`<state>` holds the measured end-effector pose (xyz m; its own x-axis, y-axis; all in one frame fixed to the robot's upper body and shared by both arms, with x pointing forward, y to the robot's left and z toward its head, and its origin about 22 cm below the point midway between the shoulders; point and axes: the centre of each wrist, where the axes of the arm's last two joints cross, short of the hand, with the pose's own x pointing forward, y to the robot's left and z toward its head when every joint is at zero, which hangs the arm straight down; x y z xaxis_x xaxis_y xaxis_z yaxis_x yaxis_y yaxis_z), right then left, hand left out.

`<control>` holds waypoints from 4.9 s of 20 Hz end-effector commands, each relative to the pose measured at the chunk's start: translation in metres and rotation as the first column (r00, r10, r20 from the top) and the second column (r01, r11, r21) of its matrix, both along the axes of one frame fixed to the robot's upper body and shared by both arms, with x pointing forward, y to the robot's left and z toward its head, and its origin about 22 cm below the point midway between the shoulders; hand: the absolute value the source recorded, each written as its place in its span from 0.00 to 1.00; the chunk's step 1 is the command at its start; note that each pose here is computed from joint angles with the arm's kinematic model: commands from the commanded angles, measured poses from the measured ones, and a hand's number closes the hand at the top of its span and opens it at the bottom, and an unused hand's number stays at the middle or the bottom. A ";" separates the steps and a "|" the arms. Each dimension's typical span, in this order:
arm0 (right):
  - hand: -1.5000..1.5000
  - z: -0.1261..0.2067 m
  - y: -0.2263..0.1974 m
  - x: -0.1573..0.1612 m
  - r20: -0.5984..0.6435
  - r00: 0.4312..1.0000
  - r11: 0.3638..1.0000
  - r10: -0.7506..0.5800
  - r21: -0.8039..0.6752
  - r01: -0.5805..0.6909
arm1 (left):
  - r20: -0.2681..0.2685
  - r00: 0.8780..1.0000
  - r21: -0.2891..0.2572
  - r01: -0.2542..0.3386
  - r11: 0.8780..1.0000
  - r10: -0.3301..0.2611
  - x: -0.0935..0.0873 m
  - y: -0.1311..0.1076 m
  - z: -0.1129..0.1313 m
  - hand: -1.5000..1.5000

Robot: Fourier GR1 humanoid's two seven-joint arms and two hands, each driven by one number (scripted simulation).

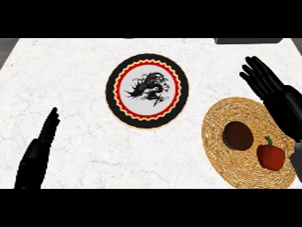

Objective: Pick the cupcake from the placemat and place it in the plate

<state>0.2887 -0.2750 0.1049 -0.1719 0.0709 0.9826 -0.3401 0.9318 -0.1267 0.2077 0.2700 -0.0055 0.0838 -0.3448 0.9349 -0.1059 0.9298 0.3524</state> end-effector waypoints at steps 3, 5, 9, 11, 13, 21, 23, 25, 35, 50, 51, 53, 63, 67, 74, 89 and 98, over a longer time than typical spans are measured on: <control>1.00 -0.023 -0.056 -0.012 0.014 0.995 0.993 -0.096 0.065 0.095 | -0.001 1.000 -0.074 -0.003 0.997 0.003 0.036 0.013 0.018 0.50; 1.00 -0.028 -0.091 -0.001 0.021 0.984 0.981 -0.175 0.089 0.172 | -0.026 1.000 -0.100 -0.006 0.995 0.004 0.056 0.016 0.040 0.50; 0.00 -0.027 -0.124 -0.022 0.204 0.835 0.820 -0.511 -0.177 0.545 | -0.051 0.998 -0.171 -0.034 0.985 0.026 0.045 0.016 0.029 0.50; 0.00 -0.084 -0.108 -0.045 0.161 0.797 0.809 -0.582 0.014 0.587 | -0.064 0.998 -0.171 -0.025 0.985 0.014 0.046 0.016 0.029 0.50; 0.00 -0.127 -0.095 -0.073 0.201 0.850 0.867 -0.488 -0.006 0.499 | -0.068 0.997 -0.195 0.008 0.981 -0.022 0.056 0.006 0.023 0.50; 0.00 -0.140 -0.126 -0.086 0.176 0.940 0.879 -0.293 -0.337 0.337 | -0.098 0.994 -0.207 0.018 0.978 -0.039 0.068 0.029 0.016 0.50; 0.00 -0.111 -0.127 -0.070 0.194 0.937 0.849 -0.290 -0.399 0.345 | -0.099 0.995 -0.196 0.010 0.981 -0.030 0.078 0.013 0.022 0.50; 0.00 -0.113 -0.110 -0.076 0.172 0.938 0.841 -0.301 -0.417 0.346 | -0.082 0.996 -0.193 0.007 0.981 -0.023 0.072 0.032 0.038 0.50; 0.00 -0.084 -0.069 -0.074 -0.003 0.980 0.782 -0.198 -0.604 0.156 | -0.095 0.994 -0.205 0.026 0.978 -0.046 0.074 0.004 0.004 0.50; 0.00 -0.078 -0.044 -0.037 -0.128 0.974 0.592 -0.185 -0.806 0.007 | -0.091 0.995 -0.192 0.030 0.981 -0.048 0.093 0.009 0.031 0.50; 0.00 -0.092 -0.036 -0.030 -0.138 0.971 0.586 -0.193 -0.810 0.001 | -0.090 0.995 -0.184 0.034 0.982 -0.051 0.061 0.007 0.025 0.50; 0.00 -0.084 -0.044 -0.026 -0.179 0.965 0.570 -0.194 -0.821 -0.038 | -0.089 0.996 -0.189 0.008 0.982 -0.026 0.089 0.018 0.031 0.50; 0.00 -0.101 -0.029 -0.008 -0.171 0.962 0.534 -0.213 -0.845 -0.032 | -0.077 0.996 -0.192 0.028 0.981 -0.044 0.059 0.029 0.030 0.50; 0.00 -0.113 -0.013 -0.003 -0.187 0.963 0.499 -0.194 -0.864 -0.068 | -0.086 0.996 -0.200 0.014 0.980 -0.032 0.070 0.007 0.023 0.50; 1.00 -0.121 -0.023 0.000 -0.250 0.967 0.495 -0.052 -0.847 -0.192 | -0.099 0.994 -0.201 0.020 0.979 -0.040 0.067 0.020 0.038 0.50; 1.00 -0.078 0.193 0.012 -0.084 0.993 0.524 0.087 -0.844 -0.117 | -0.078 0.982 -0.200 0.154 0.968 -0.172 0.081 -0.011 0.032 0.50; 1.00 0.003 0.262 0.023 0.394 0.903 0.481 -0.168 -0.767 0.424 | -0.083 0.981 -0.191 0.158 0.969 -0.177 0.091 -0.020 0.033 0.50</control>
